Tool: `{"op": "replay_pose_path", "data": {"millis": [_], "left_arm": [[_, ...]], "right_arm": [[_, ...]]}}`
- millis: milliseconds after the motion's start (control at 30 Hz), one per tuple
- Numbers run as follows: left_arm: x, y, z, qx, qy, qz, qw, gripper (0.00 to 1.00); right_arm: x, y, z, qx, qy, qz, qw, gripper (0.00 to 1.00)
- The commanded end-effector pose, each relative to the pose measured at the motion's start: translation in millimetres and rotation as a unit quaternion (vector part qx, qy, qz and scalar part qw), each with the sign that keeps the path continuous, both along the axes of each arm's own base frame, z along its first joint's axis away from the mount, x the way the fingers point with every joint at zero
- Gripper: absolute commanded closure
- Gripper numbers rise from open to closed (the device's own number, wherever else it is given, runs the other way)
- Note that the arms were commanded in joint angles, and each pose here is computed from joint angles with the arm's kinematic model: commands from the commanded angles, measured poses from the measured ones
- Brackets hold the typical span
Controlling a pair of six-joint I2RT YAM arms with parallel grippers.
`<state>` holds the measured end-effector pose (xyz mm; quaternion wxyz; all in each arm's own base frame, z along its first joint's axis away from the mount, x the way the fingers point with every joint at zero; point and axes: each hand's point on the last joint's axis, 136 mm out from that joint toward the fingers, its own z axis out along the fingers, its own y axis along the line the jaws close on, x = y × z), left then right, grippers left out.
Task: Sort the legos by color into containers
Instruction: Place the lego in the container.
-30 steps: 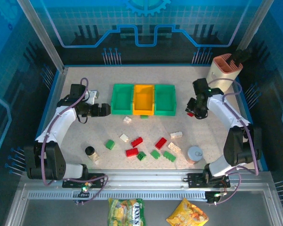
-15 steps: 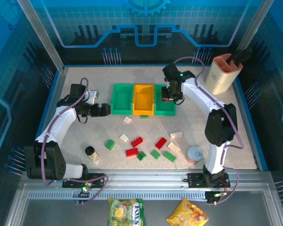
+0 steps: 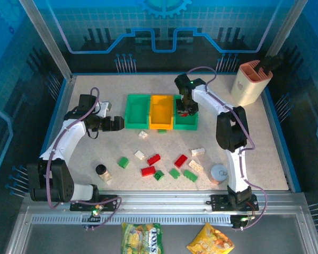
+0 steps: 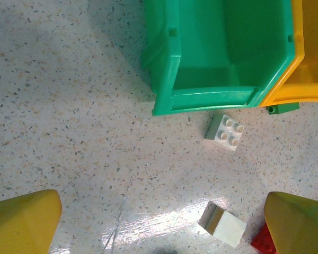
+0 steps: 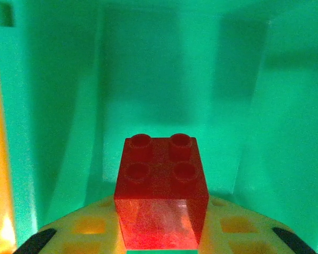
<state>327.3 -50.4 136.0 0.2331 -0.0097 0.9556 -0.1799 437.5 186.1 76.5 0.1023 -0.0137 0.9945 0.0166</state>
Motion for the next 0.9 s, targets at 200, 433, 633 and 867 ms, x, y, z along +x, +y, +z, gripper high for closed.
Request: {"op": "replay_pose_path", "data": {"millis": [200, 433, 633, 867], "left_arm": [[-1, -4, 0, -0.007, 0.005, -0.012, 1.0, 0.01], [-2, -4, 0, -0.008, 0.007, -0.012, 1.0, 0.01], [-2, -5, 1, -0.01, 0.004, -0.014, 1.0, 0.01], [-3, -5, 2, -0.01, 0.002, -0.013, 1.0, 0.01]], "right_arm": [[15, -9, -21, -0.003, 0.007, -0.023, 1.0, 0.73], [15, -6, -18, 0.014, -0.007, -0.016, 1.0, 0.64], [13, -9, -7, 0.013, -0.024, -0.015, 1.0, 0.6], [9, -14, 9, 0.007, -0.045, -0.013, 0.999, 0.54]]}}
